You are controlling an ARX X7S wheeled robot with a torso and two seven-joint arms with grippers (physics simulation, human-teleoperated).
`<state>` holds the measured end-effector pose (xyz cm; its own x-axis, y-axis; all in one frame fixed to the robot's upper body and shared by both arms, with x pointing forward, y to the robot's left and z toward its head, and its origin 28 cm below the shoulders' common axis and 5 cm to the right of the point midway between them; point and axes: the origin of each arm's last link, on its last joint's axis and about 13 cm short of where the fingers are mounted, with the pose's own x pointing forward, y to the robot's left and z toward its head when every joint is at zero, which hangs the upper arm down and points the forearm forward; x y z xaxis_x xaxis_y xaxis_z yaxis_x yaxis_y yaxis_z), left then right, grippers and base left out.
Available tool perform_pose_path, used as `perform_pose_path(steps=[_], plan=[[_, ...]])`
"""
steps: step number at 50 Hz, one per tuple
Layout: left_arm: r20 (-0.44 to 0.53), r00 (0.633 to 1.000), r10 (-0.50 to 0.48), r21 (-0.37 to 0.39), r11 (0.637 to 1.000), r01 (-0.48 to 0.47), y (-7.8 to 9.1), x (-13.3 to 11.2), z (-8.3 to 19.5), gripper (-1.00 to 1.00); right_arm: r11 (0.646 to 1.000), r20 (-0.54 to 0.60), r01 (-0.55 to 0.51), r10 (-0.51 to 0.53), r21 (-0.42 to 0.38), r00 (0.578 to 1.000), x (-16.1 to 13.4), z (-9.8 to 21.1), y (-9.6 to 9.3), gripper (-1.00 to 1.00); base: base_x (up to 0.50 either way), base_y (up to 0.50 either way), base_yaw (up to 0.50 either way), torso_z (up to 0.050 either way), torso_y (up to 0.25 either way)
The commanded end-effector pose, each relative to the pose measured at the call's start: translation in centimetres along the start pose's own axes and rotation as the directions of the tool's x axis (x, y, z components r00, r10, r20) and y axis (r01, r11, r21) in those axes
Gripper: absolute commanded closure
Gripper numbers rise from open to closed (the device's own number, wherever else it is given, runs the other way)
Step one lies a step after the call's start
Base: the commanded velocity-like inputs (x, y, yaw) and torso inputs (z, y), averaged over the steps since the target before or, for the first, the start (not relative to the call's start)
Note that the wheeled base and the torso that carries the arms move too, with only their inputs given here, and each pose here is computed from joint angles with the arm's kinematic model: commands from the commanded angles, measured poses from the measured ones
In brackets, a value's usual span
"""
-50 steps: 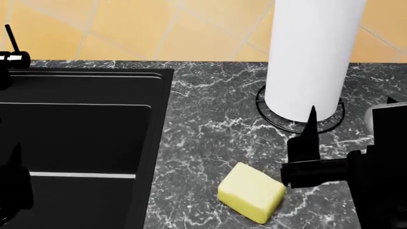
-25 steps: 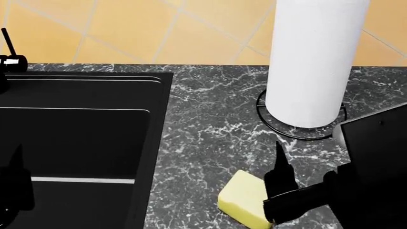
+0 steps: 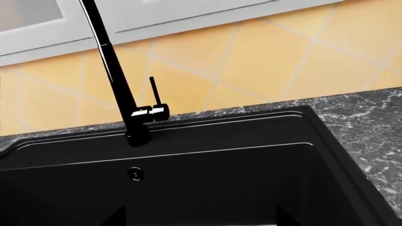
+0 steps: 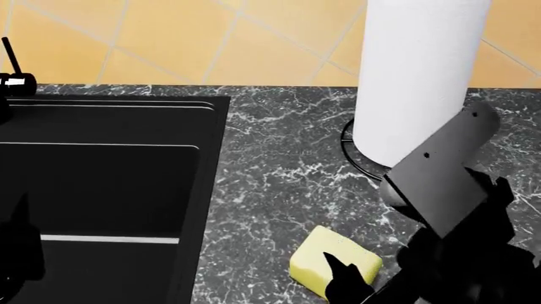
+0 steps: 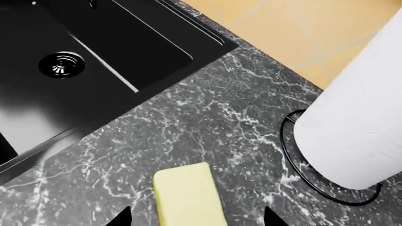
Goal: Pick the pan and sponge and place them into the sink. Then turn on the water.
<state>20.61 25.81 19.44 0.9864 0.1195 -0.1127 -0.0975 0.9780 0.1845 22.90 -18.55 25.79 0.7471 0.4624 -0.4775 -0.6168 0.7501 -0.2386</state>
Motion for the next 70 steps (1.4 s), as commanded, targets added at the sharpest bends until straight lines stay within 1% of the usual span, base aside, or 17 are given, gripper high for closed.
perform_pose_path(steps=[1,7,8,11,17,19,24,32,34,35,37,41,43,46,49,57,70], plan=[[0.009,1.0,-0.027,-0.029,0.999,0.028,0.0,0.0,0.7,-1.0,0.994,-0.11,-0.093,0.086,-0.064,0.99,0.7,1.9,-2.0,-1.0,0.0,0.0,0.0,0.0,0.0],[0.005,1.0,-0.024,-0.03,0.999,0.024,0.1,-0.1,0.7,-1.0,0.991,-0.167,-0.124,0.112,-0.059,0.98,2.1,2.2,-3.0,-1.0,0.0,0.0,0.0,0.0,0.0],[0.005,1.0,-0.024,-0.029,0.999,0.024,0.3,-0.3,0.7,-1.0,0.987,-0.2,-0.144,0.128,-0.069,0.971,2.4,2.0,-3.1,-1.0,0.0,0.0,0.0,0.0,0.0],[0.005,1.0,-0.024,-0.03,0.999,0.024,-0.1,0.0,0.8,-1.0,0.985,-0.209,-0.159,0.142,-0.065,0.968,2.8,2.1,-3.1,-1.0,0.0,0.0,0.0,0.0,0.0],[0.004,1.0,-0.025,-0.028,0.999,0.025,0.1,-0.2,0.7,-1.0,0.979,-0.246,-0.19,0.166,-0.075,0.955,3.2,2.5,-3.2,-1.0,0.0,0.0,0.0,0.0,0.0],[0.002,1.0,-0.025,-0.028,0.999,0.025,-0.3,0.2,0.7,-1.0,0.978,-0.256,-0.191,0.165,-0.08,0.952,3.4,2.5,-3.3,-1.0,0.0,0.0,0.0,0.0,0.0],[0.001,1.0,-0.031,-0.028,0.999,0.031,0.1,-0.2,0.6,-1.0,0.976,-0.266,-0.187,0.152,-0.11,0.952,4.4,2.9,-3.7,-1.0,0.0,0.0,0.0,0.0,0.0],[-0.003,1.0,-0.028,-0.026,0.999,0.028,-0.1,0.0,0.5,-1.0,0.977,-0.289,-0.188,0.154,-0.095,0.945,5.8,3.1,-4.5,-1.0,0.0,0.0,0.0,0.0,0.0],[-0.008,1.0,-0.025,-0.03,0.999,0.025,-0.2,0.1,0.4,-1.0,0.975,-0.285,-0.203,0.17,-0.09,0.944,6.1,3.2,-4.4,-1.0,0.0,0.0,0.0,0.0,0.0],[-0.021,0.999,-0.025,-0.062,0.998,0.024,-0.2,0.2,0.4,-1.0,0.973,-0.276,-0.216,0.186,-0.085,0.943,6.2,3.2,-4.4,-1.0,0.0,0.0,0.0,0.0,0.0],[-0.015,1.0,-0.018,-0.056,0.998,0.018,0.5,-0.2,0.4,-1.0,0.97,-0.273,-0.226,0.195,-0.089,0.942,6.5,3.3,-4.2,-1.0,0.0,0.0,0.0,0.0,0.0],[-0.016,1.0,-0.022,-0.054,0.998,0.021,0.1,0.0,0.4,-1.0,0.966,-0.275,-0.248,0.219,-0.076,0.936,6.9,3.0,-4.0,-1.0,0.0,0.0,0.0,0.0,0.0],[-0.016,1.0,-0.019,-0.053,0.998,0.019,0.7,-0.4,0.3,-1.0,0.965,-0.278,-0.251,0.223,-0.07,0.934,7.1,2.8,-4.0,-1.0,0.0,0.0,0.0,0.0,0.0],[-0.015,1.0,-0.024,-0.05,0.998,0.023,0.2,0.0,0.3,-1.0,0.964,-0.287,-0.259,0.231,-0.063,0.929,7.2,2.5,-3.9,-1.0,0.0,0.0,0.0,0.0,0.0],[-0.015,1.0,-0.023,-0.05,0.998,0.023,0.7,-0.4,0.3,-1.0,0.963,-0.307,-0.261,0.231,-0.06,0.923,7.5,2.1,-3.8,-1.0,0.0,0.0,0.0,0.0,0.0],[-0.02,0.999,-0.026,-0.045,0.999,0.026,0.0,0.1,0.2,-1.0,0.961,-0.291,-0.275,0.252,-0.04,0.923,7.8,2.0,-3.8,-1.0,0.0,0.0,0.0,0.0,0.0],[-0.019,0.999,-0.026,-0.04,0.999,0.025,0.0,0.1,0.1,-1.0,0.962,-0.324,-0.27,0.245,-0.032,0.914,8.7,1.4,-3.9,-1.0,0.0,0.0,0.0,0.0,0.0]])
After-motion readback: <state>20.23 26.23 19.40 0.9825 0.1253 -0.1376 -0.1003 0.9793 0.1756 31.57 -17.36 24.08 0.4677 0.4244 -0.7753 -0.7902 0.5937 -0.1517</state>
